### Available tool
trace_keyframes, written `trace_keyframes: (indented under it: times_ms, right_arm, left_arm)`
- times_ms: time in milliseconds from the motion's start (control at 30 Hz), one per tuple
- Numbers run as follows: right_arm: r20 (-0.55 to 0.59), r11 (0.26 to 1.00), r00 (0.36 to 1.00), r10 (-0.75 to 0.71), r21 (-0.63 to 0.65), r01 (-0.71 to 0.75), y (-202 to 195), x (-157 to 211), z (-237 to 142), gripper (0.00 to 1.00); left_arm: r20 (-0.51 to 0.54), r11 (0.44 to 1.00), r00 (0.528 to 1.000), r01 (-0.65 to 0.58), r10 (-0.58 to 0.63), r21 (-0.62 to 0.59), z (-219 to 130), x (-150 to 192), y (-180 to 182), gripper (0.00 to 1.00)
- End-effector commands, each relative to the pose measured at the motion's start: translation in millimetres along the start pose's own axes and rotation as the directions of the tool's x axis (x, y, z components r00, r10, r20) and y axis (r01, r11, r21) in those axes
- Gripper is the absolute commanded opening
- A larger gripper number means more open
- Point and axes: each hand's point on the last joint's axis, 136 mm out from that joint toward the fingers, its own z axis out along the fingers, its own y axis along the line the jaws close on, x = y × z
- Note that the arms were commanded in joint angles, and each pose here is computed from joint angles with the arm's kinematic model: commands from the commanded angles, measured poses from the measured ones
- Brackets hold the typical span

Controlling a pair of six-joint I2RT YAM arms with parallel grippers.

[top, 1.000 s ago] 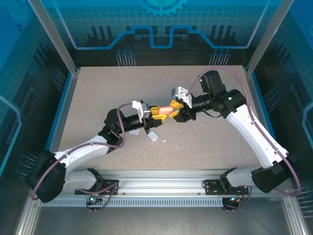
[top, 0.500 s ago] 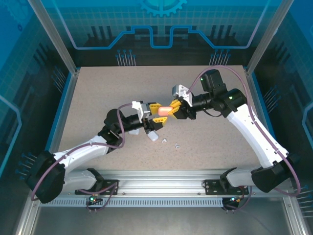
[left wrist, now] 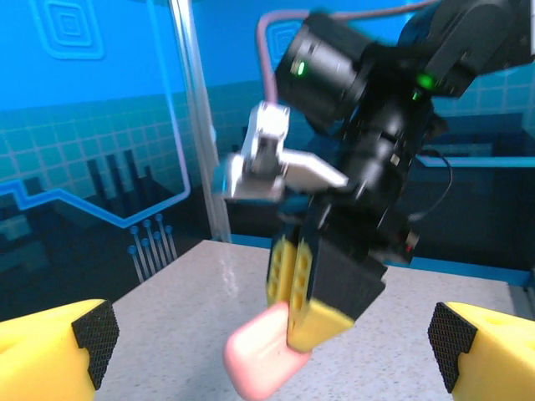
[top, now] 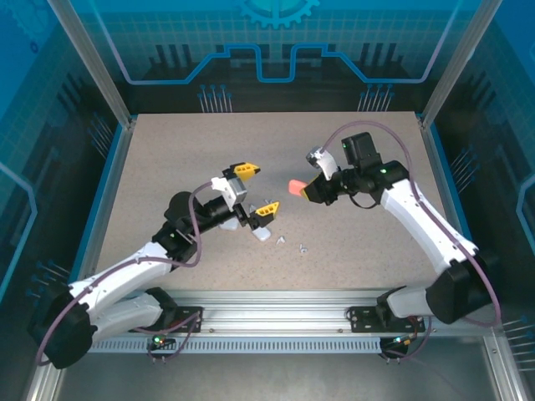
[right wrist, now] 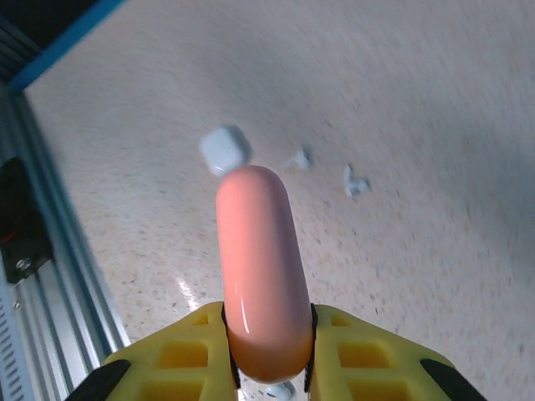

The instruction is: Insert the wireless bluetooth earbuds into the charging case

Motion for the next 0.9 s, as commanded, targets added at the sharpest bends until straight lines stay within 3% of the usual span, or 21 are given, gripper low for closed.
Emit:
trace_keyframes:
  times_ms: [0,100,233,433,767,867]
  right_arm:
    - [-0.070,0.971,0.974,0.216,0.124,-0.206,-40.5,21.5,27.8,0.18]
    - [-0.098,0.931,0.934,0.343,0.172,-0.323,-68.1,34.9,47.6,0.18]
    - [-0.105,0.885,0.881,0.462,0.124,-0.449,-90.3,37.1,69.0,0.18]
    - [-0.234,0.852,0.821,0.520,0.076,-0.518,-102.4,51.4,99.8,0.18]
    - [-0.272,0.811,0.773,0.573,0.054,-0.583,-117.4,69.1,116.9,0.21]
    - [-0.271,0.804,0.765,0.584,0.064,-0.591,-120.9,74.7,118.1,0.26]
  left_arm:
    - [-0.038,0.994,0.997,-0.064,0.060,-0.087,-9.2,4.1,13.0,0.99]
    - [-0.036,0.992,0.997,-0.071,0.068,-0.106,-13.6,3.7,14.7,0.99]
    - [-0.047,0.992,0.997,-0.068,0.064,-0.102,-14.2,6.8,14.1,0.99]
    - [-0.043,0.995,0.998,-0.053,0.049,-0.091,-11.3,7.0,13.0,0.99]
    - [-0.051,0.995,0.998,-0.039,0.034,-0.088,-11.0,9.2,12.5,0.99]
    - [-0.078,0.993,0.997,-0.036,0.027,-0.110,-9.9,12.8,17.4,0.99]
